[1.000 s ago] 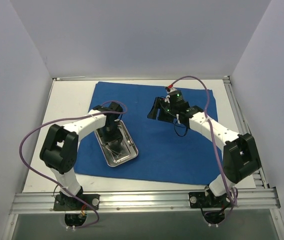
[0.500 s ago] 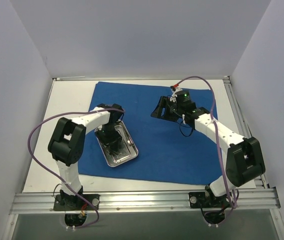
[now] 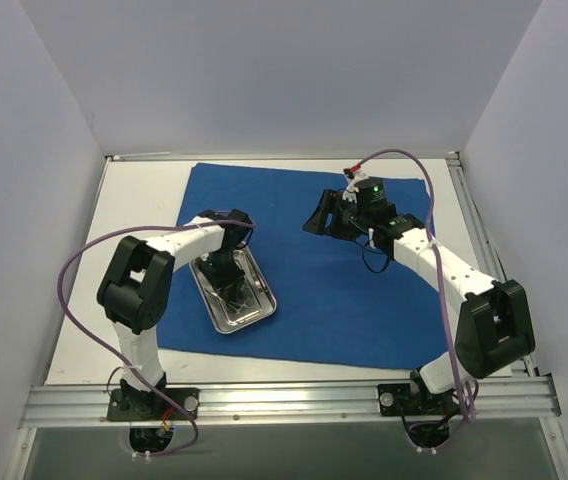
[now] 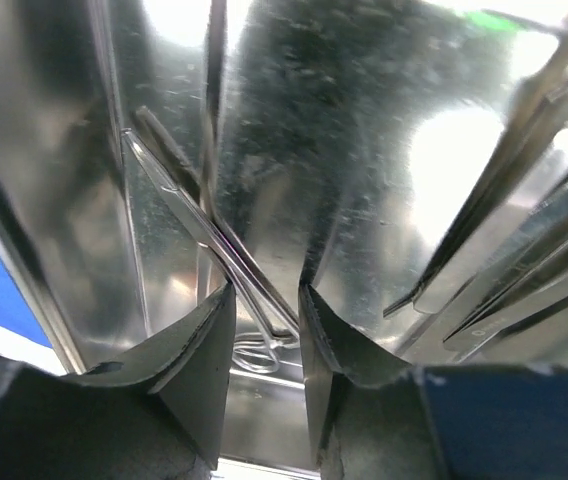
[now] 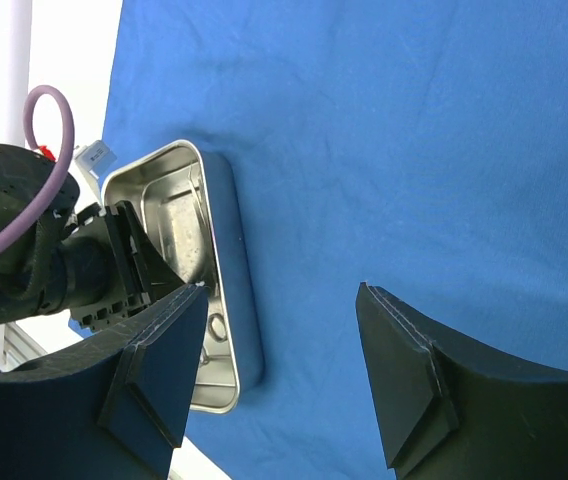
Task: Open and lay out the surgical kit
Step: Pick up the medical item from the container.
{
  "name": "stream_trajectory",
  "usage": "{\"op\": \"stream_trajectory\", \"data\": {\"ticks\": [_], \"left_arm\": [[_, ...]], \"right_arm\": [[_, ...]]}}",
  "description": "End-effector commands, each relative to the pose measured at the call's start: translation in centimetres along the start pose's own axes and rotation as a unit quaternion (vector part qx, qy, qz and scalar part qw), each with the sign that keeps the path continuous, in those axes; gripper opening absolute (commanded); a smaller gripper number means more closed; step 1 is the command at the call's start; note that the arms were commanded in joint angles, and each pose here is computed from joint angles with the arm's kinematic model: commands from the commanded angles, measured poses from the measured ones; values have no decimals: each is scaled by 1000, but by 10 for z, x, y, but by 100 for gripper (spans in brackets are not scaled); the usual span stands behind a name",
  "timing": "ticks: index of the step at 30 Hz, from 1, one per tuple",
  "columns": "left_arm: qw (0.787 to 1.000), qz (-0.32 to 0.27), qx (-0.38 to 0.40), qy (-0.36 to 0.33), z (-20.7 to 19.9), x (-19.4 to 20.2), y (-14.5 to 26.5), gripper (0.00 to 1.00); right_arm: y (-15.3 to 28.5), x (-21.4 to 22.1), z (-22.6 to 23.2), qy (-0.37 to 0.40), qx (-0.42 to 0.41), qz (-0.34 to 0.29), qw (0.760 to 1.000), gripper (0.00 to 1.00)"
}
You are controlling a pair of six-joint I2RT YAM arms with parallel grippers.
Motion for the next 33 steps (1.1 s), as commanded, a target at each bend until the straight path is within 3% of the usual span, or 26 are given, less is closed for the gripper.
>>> {"op": "stream_trajectory", "data": {"ticks": [1, 7, 9, 12, 25, 33], "left_arm": [[997, -57, -42, -27, -5, 4, -56, 38], [996, -42, -44, -66, -5, 11, -72, 25], [995, -50, -39, -81, -5, 10, -72, 11], [994, -53, -24, -97, -4, 10, -70, 2], [973, -115, 120, -158, -7, 9, -9, 2], [962, -138, 157, -178, 3, 6, 7, 2]], "right_arm": [[12, -7, 5, 4, -9, -15, 1000, 61], [15, -9, 6, 3, -5, -22, 1000, 61], [16, -9, 6, 1, -5, -22, 1000, 61], [16, -9, 6, -2, -4, -22, 1000, 61], [1, -2, 9, -1, -6, -8, 1000, 61], [-23, 7, 25, 22, -21, 22, 999, 61]]}}
Point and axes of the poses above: each gripper's point midway between its finger pads, its own y axis back along the fingers, its own z axis along the line the jaws close on, x = y × z, the point moved 9 cm from there along y, back along the fingers, and after that the axes turned 13 degrees about y, right-handed, at the moved point
